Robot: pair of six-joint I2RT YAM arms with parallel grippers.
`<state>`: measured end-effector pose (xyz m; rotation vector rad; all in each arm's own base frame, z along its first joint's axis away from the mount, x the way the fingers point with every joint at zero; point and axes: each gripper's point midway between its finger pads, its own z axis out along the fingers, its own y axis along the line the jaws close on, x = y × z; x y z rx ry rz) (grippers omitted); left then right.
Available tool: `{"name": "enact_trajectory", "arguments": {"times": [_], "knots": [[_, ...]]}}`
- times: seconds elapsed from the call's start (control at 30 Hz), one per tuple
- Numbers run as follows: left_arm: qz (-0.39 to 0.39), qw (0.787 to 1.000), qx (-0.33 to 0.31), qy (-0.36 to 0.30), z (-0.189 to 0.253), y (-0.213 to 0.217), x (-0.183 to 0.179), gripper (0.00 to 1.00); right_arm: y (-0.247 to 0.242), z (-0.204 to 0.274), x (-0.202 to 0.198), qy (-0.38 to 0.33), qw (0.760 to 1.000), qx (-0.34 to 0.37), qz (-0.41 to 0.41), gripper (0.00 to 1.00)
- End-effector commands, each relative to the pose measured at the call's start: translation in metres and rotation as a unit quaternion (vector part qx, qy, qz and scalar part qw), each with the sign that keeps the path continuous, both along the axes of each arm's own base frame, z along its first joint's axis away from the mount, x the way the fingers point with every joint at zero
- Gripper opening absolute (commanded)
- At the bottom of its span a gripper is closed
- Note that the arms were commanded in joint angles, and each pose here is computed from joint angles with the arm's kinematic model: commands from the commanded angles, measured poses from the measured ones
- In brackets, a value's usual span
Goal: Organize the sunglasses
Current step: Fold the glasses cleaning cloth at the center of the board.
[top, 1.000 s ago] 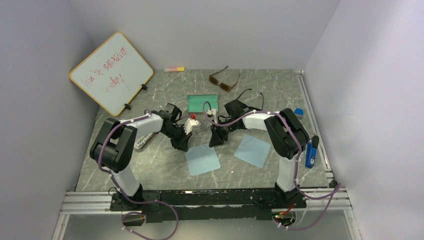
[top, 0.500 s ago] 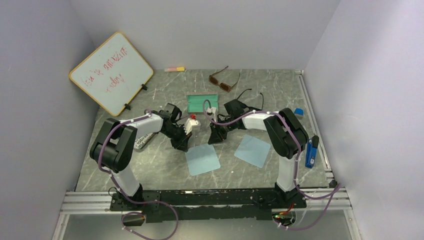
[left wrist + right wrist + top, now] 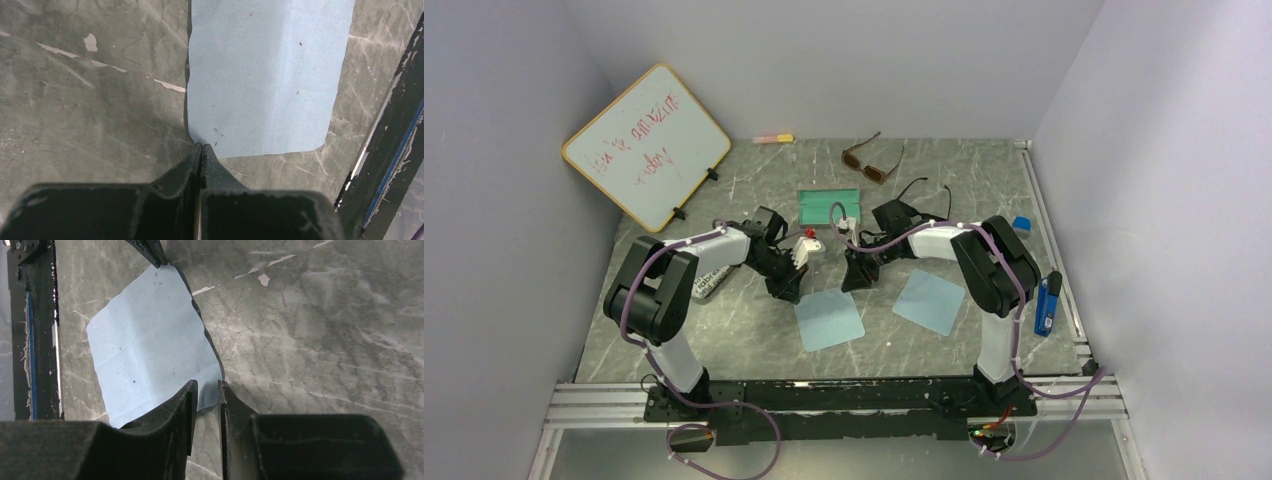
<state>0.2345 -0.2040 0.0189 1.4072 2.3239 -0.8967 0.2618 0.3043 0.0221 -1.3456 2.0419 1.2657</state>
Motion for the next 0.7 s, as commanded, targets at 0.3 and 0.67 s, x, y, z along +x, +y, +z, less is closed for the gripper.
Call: {"name": "enact_trajectory", "arguments": {"times": [0.3,0.67], "knots": [[-0.001,1.0,0.002,-0.002,0.002,0.001,-0.004,0.05,0.005,0.007,0.009,-0.012,1.0,0.005,-0.009,0.13],[-0.001,1.0,-0.018,-0.024,0.024,-0.008,0.008,0.05,0.008,0.02,0.018,-0.011,0.999,0.026,-0.03,0.0]]}}
